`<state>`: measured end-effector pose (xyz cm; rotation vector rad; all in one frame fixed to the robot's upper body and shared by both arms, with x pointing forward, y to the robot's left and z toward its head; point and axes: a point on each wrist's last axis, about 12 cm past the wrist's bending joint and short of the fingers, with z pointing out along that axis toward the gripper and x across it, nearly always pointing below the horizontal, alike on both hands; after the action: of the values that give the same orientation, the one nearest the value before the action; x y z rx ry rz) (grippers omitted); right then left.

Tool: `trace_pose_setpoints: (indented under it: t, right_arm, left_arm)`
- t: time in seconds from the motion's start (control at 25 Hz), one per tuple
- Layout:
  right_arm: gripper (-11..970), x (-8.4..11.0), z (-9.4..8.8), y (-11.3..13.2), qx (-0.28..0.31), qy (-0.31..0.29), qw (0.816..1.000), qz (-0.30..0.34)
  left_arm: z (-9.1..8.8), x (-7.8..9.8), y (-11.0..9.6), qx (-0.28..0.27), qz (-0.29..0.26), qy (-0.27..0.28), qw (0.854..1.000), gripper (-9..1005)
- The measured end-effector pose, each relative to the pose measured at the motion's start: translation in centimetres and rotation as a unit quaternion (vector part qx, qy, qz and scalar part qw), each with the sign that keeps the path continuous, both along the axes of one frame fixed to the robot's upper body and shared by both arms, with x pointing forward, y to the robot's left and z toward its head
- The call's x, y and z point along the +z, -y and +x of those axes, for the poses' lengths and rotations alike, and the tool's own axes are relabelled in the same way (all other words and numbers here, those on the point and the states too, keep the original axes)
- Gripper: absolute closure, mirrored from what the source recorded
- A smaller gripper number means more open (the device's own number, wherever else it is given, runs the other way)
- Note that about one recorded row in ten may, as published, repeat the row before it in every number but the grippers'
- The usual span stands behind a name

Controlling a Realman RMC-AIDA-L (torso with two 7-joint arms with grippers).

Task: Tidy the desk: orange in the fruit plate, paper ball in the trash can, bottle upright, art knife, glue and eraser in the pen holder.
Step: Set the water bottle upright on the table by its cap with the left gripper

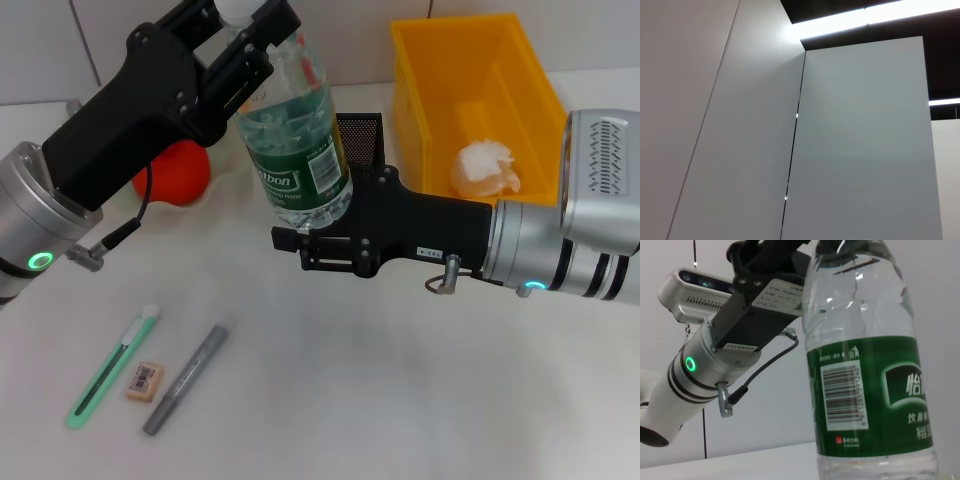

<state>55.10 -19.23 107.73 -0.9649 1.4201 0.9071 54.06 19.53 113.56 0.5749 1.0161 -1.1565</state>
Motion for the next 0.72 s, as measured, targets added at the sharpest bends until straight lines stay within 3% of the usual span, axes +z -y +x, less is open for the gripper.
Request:
trace_pose_setpoints:
  t: [0.72]
  right_arm:
    - [189,-0.8,-0.8,1.0,-0.017,-0.011,1.000,-0.003]
  left_arm:
    - [0.2,-0.1,-1.1,0.030,0.001,0.003,1.000,565]
